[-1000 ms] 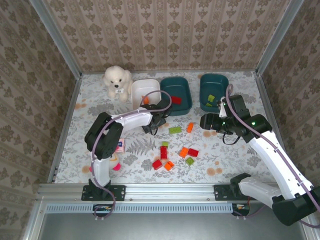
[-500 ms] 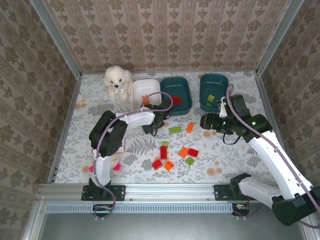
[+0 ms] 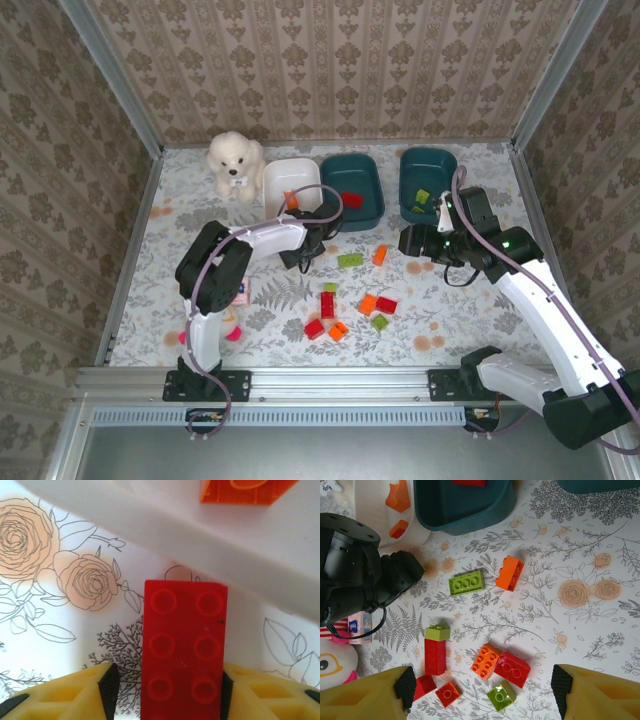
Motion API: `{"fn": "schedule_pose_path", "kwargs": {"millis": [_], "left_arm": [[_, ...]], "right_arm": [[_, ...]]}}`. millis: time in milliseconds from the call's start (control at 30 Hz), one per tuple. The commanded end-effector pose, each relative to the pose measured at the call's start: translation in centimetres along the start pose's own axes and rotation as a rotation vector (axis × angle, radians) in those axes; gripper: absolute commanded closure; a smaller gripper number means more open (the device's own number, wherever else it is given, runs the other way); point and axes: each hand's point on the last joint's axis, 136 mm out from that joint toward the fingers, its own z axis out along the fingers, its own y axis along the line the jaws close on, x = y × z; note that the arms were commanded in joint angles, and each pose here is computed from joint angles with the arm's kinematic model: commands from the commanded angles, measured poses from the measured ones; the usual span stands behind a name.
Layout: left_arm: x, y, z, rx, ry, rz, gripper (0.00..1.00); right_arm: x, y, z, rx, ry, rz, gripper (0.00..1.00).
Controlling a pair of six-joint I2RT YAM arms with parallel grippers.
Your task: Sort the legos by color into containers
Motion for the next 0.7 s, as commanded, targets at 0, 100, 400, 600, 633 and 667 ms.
{"fn": "schedule_pose_path", "kwargs": {"millis": [0,100,400,600,633,667], "left_arm": [[-0.5,1.1,0.1,-0.019,-0.011,0.041,0.6],[-0.4,1.5,-0.7,-0.032,-0.023,0.048,0.77],[2.9,3.1,-5.8,0.012,0.032,0.084,0.84],[2.6,-0.5,-12.2,0.158,0.023,0.298,0.84],[2.1,-1.2,-13.0,0.174,0.018,0.325,0.84],[1.7,-2.0,-13.6,0.196,0.018,0.343,0.84]], "right_arm": [[-0.2,0.3,-0.1,-0.02,0.0,0.0,0.25],[-0.2,0.4,-0.1,-0.021,-0.001,0.0,0.25],[-0.9,0.6,-0.1,-0.023,-0.012,-0.002,0.25],[-1.8,0.9,-0.9,-0.019,-0.044,-0.008,0.26],[-1.9,0.9,-1.1,-0.016,-0.054,-0.009,0.26],[-2.1,0.9,-1.3,-0.014,-0.062,-0.01,0.26]]}}
